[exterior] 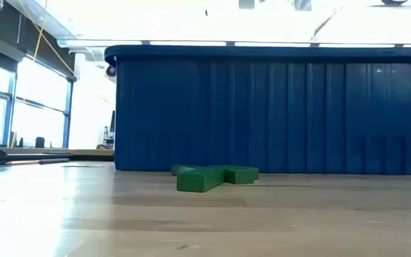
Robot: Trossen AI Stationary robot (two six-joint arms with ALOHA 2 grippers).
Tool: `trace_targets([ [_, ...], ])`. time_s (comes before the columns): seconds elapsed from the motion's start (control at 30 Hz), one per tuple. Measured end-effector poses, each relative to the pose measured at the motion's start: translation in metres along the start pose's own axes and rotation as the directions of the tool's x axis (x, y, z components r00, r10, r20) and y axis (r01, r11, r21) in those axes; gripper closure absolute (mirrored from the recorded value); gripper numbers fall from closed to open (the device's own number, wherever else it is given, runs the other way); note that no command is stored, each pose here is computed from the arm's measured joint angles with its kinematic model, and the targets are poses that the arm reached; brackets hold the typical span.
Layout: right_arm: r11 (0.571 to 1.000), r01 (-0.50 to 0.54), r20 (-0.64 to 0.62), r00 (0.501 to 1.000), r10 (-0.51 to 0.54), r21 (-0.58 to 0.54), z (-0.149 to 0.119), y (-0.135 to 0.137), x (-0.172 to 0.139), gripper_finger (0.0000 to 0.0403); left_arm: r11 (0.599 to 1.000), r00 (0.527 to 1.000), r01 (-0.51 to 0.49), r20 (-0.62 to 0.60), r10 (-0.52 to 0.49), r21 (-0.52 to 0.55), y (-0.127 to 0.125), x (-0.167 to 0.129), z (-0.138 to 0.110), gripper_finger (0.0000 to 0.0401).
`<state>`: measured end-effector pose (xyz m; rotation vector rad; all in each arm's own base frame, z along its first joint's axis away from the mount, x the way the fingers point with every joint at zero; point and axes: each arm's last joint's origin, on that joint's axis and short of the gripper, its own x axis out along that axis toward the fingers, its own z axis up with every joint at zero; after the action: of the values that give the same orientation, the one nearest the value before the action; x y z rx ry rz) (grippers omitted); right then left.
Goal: Sort blocks
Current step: Put the green block into the blue bin with the other green block
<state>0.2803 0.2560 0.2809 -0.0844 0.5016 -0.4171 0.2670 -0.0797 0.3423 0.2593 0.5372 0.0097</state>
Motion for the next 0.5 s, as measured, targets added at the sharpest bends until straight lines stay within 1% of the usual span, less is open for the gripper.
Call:
trace_targets([
  [0.03,1.0,0.001,0.001,1.0,-0.001,0.001,0.0,0.0,0.0,0.0231,0.997,0.997,-0.076,-0.021,0.076,0.027,0.017,-0.003,0.01,0.0305],
  [0.1,1.0,0.001,0.0,1.0,-0.001,0.003,0.0,0.0,0.0,0.0231,0.972,0.971,-0.233,-0.048,0.235,0.042,0.059,-0.008,0.028,0.0305],
  [0.17,1.0,0.0,0.0,1.0,0.0,0.003,0.0,0.0,0.0,0.0231,0.939,0.937,-0.345,-0.061,0.345,0.011,0.103,-0.011,0.041,0.0305],
  [0.2,1.0,0.0,0.0,1.0,0.0,0.003,0.0,0.0,0.0,0.0231,0.926,0.924,-0.376,-0.079,0.375,-0.008,0.125,-0.013,0.045,0.0305],
  [0.27,1.0,0.001,0.0,1.0,-0.001,0.002,0.0,0.0,0.0,0.0231,0.912,0.906,-0.408,-0.139,0.4,-0.034,0.167,-0.012,0.046,0.0305],
  [0.33,1.0,0.001,0.0,1.0,-0.001,0.003,0.0,0.0,0.0,0.0231,0.901,0.877,-0.432,-0.254,0.409,-0.041,0.205,-0.006,0.041,0.0305],
  [0.4,1.0,0.001,0.0,1.0,-0.001,0.002,0.0,0.0,0.0,0.0231,0.895,0.836,-0.444,-0.382,0.394,-0.048,0.238,0.006,0.03,0.0305],
  [0.5,1.0,0.003,-0.001,1.0,-0.003,0.003,0.0,0.0,0.001,0.0231,0.897,0.76,-0.441,-0.55,0.346,-0.045,0.276,0.028,0.01,0.0305],
])
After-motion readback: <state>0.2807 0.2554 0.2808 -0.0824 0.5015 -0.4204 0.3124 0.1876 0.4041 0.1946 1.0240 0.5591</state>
